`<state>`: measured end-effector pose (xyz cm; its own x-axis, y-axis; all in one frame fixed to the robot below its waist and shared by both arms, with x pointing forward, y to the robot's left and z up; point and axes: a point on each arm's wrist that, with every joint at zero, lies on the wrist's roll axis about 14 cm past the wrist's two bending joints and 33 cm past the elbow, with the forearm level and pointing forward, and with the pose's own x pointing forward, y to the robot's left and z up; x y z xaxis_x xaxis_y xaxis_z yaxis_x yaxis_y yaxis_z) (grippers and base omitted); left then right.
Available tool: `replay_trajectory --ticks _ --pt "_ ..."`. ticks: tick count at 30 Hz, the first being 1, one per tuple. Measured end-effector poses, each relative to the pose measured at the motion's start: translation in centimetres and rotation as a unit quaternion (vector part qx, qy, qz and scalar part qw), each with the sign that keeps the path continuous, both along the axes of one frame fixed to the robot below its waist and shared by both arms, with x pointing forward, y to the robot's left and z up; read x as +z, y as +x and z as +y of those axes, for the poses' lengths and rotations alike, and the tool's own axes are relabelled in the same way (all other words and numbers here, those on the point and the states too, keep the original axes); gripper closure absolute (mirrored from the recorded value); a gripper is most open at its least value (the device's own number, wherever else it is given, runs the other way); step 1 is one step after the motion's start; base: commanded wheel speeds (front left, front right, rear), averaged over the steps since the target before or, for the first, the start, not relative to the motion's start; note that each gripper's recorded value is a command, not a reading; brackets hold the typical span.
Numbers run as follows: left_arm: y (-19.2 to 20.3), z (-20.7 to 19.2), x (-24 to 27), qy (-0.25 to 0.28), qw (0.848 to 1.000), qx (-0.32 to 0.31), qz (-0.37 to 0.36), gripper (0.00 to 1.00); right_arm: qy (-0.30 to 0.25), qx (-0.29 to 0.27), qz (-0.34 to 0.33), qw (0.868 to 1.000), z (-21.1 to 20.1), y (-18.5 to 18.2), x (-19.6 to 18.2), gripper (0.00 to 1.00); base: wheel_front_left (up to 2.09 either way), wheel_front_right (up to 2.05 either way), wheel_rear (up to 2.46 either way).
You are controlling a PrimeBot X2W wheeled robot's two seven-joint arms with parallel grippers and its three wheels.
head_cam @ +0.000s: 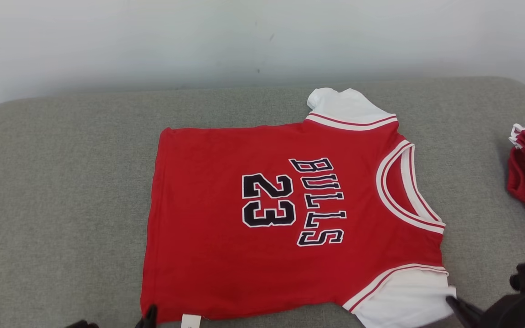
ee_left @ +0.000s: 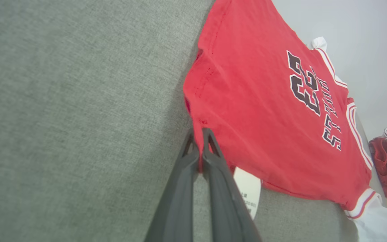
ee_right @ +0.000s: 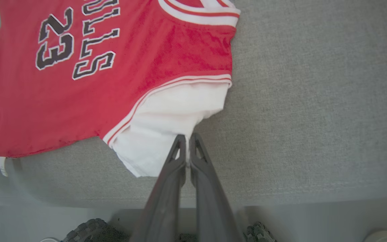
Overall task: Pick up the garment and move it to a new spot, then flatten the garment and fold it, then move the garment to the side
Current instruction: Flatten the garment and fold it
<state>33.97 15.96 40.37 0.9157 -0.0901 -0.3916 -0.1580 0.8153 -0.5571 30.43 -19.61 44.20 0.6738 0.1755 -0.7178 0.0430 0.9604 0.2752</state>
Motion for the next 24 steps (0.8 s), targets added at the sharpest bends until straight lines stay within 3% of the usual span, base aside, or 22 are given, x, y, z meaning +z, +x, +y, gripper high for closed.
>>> replay_trajectory --ticks 12,24 --pt "4.7 -1.8 5.0 -0.042 0.997 -0.010 -0.061 1.00 0.051 0.012 -0.139 0.989 1.8 8.6 6.7 1.00 0.00 0.00 0.00" --pt "8.9 -1.5 5.2 -0.016 0.997 0.010 -0.070 1.00 0.022 0.023 -0.155 0.987 1.8 13.6 6.2 1.00 0.00 0.00 0.00"
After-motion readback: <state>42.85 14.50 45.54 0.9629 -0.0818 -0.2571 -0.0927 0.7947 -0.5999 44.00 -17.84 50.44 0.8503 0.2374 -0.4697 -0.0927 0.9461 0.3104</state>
